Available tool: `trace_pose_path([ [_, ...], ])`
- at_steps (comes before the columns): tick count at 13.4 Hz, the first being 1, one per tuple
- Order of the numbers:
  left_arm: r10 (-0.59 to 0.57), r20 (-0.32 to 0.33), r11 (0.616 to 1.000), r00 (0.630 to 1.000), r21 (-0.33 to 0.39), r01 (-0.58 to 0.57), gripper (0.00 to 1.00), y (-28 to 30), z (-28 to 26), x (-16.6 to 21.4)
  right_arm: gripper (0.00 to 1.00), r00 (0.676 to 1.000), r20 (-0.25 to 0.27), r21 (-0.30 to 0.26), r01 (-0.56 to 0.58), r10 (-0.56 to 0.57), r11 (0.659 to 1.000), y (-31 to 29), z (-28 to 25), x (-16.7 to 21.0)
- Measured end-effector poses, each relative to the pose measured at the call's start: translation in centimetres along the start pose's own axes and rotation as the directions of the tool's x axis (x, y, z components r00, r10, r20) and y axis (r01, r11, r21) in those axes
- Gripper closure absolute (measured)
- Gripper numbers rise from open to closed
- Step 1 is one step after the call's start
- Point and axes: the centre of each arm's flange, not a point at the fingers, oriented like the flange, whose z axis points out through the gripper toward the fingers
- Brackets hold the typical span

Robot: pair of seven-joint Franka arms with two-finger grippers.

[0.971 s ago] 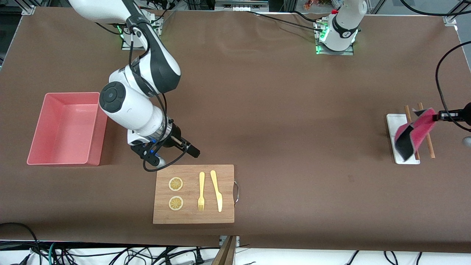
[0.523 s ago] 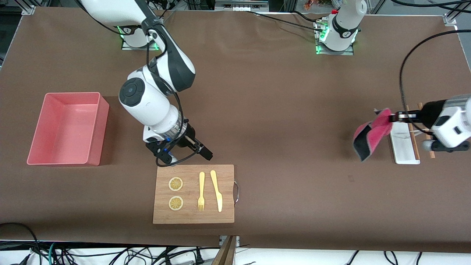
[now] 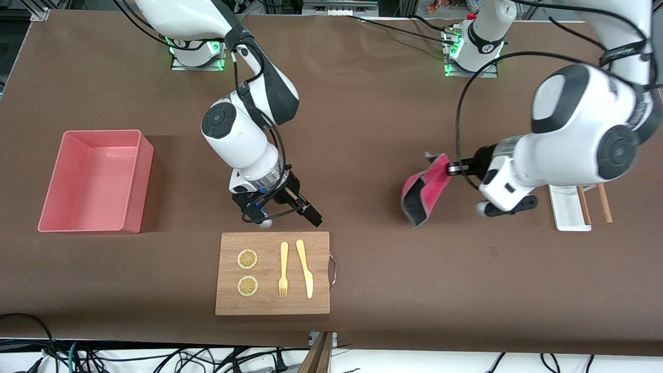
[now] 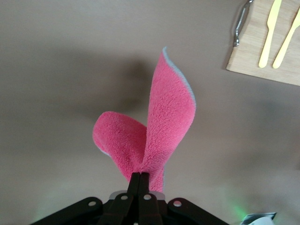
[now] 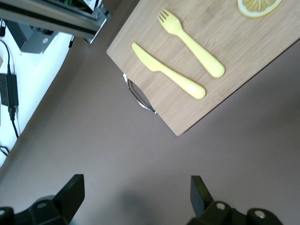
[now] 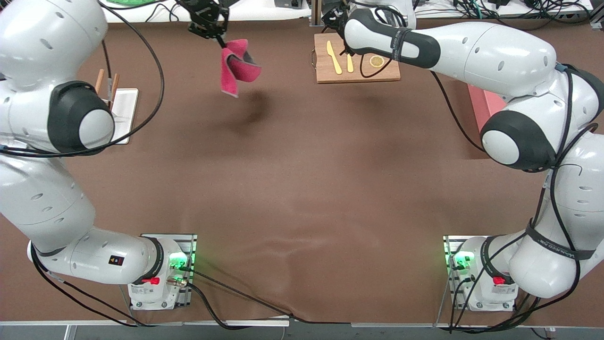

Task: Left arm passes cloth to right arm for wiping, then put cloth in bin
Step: 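Bring the cloth to the right gripper and grasp it with the right gripper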

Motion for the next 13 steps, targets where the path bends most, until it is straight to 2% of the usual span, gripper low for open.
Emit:
trace_pose_path([
  [3,-0.068,-0.011,0.998,0.998,-0.019,0.067,0.99,4.0,3.1,-0.5,0.00,1.000,0.023,0.002,0.015,-0.015,1.000,-0.3,0.3,-1.7],
  [7,-0.138,0.059,0.972,0.989,-0.183,0.146,0.99,7.2,3.6,-1.5,0.00,0.999,0.042,0.000,0.022,-0.022,1.000,-0.4,0.8,-2.8],
  [13,-0.207,0.105,0.936,0.973,-0.269,0.228,0.99,11.3,6.1,-2.6,0.00,0.998,0.056,0.005,0.025,-0.025,1.000,-0.8,2.1,-3.6],
])
